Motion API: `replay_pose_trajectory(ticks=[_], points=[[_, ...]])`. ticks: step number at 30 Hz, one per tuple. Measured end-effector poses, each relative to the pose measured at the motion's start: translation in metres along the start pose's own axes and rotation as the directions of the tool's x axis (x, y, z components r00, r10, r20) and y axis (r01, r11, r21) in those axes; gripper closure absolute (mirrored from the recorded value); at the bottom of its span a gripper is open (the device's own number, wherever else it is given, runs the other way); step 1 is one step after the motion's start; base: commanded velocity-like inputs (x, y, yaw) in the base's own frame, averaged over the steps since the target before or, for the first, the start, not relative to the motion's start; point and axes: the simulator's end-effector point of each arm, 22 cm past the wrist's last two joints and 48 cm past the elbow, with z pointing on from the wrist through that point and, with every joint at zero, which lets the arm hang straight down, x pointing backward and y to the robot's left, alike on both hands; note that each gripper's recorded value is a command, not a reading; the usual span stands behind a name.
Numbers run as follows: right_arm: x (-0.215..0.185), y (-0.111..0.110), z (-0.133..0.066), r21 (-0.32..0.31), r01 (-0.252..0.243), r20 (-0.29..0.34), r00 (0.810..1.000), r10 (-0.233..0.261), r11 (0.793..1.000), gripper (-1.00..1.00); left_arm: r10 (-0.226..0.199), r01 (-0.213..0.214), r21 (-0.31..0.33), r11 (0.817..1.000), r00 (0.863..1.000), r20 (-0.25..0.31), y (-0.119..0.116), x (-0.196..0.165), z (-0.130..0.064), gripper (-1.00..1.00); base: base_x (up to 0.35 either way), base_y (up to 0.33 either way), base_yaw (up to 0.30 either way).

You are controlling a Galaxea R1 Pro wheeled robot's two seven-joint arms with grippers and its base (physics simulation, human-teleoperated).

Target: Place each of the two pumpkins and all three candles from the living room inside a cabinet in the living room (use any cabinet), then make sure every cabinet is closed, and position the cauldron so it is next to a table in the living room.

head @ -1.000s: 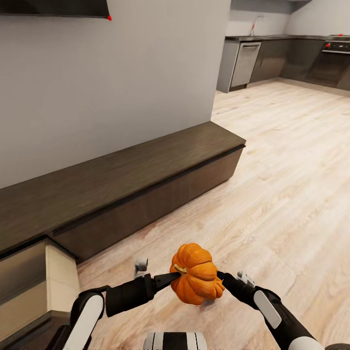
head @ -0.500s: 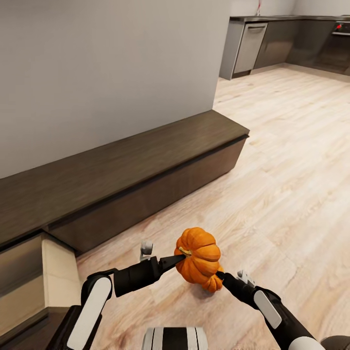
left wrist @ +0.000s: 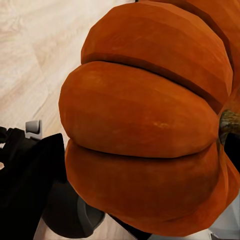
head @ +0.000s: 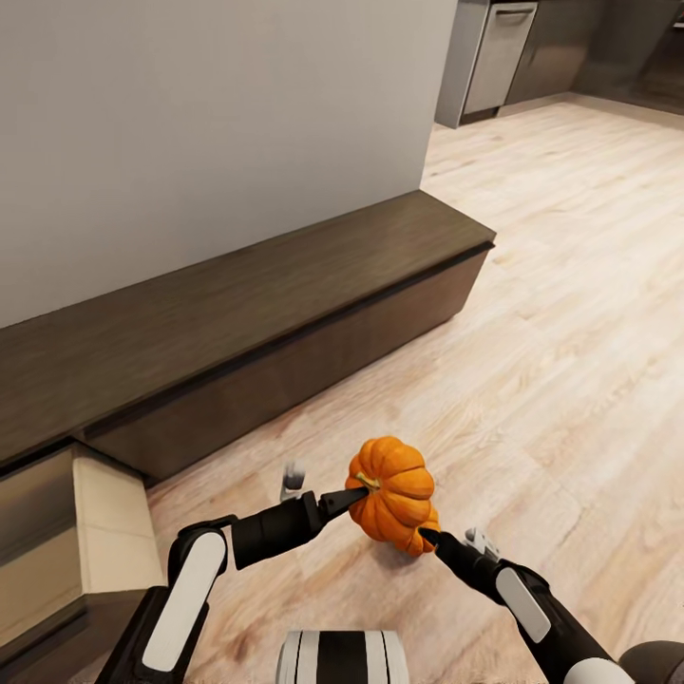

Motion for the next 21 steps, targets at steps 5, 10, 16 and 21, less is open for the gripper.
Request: replay_pose_trajectory(ticks=[5,10,16,21], points=[[0.001,-0.008,0.005,0.012,-0.002,0.010,1.000,0.002,1.000,-1.00,-0.014,0.014,-0.005,1.000,1.000,0.000,0.008,-0.001,0.002,1.00,0.000,0.000,0.000],[0.002,-0.017,0.010,0.025,0.001,0.021,1.000,-0.001,1.000,-1.00,-0.031,0.031,-0.011,0.999,1.000,0.001,0.018,-0.001,0.003,1.00,0.000,0.000,0.000],[0.001,-0.013,0.015,-0.023,0.006,0.044,0.999,-0.005,1.000,-1.00,-0.052,0.053,-0.016,0.998,0.999,0.002,0.028,0.001,0.005,1.00,0.000,0.000,0.000],[-0.004,0.001,0.015,-0.093,0.013,0.070,0.998,-0.007,0.996,-1.00,-0.055,0.055,-0.014,0.998,0.998,0.001,0.029,0.001,0.005,1.00,0.000,0.000,0.000]])
